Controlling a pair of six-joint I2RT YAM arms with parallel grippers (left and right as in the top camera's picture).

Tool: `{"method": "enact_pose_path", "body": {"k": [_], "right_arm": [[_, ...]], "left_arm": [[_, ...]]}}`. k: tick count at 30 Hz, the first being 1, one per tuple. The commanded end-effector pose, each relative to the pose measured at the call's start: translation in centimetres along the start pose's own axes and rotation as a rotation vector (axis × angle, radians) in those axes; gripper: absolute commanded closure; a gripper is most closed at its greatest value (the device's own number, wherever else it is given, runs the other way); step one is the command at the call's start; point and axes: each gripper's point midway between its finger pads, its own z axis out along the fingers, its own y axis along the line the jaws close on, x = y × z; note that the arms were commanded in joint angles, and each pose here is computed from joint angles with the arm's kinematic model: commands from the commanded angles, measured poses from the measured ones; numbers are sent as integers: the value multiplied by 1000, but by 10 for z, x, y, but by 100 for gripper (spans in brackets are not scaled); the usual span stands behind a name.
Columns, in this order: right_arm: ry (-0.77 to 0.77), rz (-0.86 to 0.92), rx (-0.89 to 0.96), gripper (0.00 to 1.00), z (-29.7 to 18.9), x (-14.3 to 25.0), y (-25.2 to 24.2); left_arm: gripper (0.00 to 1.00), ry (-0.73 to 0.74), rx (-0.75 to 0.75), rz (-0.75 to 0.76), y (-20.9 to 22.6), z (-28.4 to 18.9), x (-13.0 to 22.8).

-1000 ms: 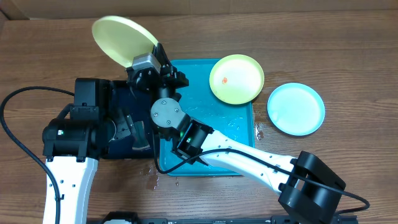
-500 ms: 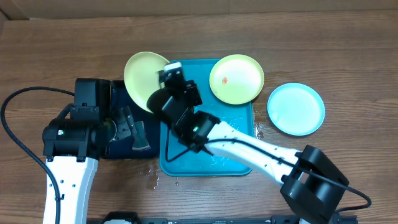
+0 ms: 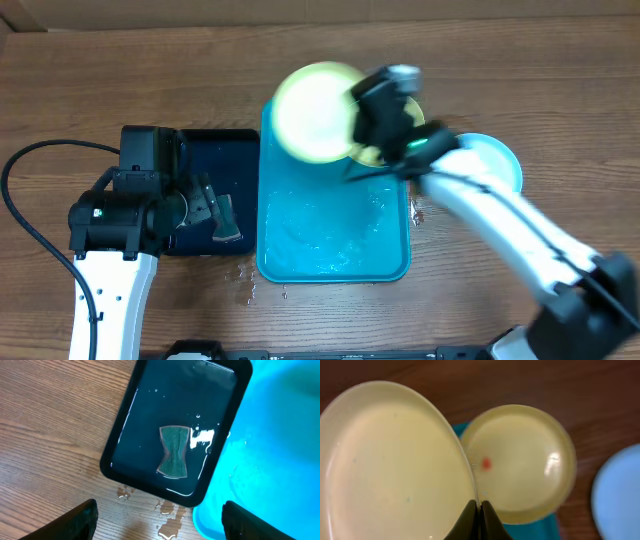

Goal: Clean dirty plates on tray and stack at the side
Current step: 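Set the yellow plate onto the light-blue plate at right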

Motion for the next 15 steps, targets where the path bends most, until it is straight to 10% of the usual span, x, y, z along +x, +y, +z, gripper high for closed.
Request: {"method": "enact_pose_path", "body": {"k": [1, 15], "right_arm": [[89, 190, 8, 96, -7, -22, -55], [364, 573, 459, 96, 8, 39, -269]], "left_arm": [[20, 7, 10, -13, -2, 1, 0], [20, -11, 18, -16, -4, 1, -4]]}}
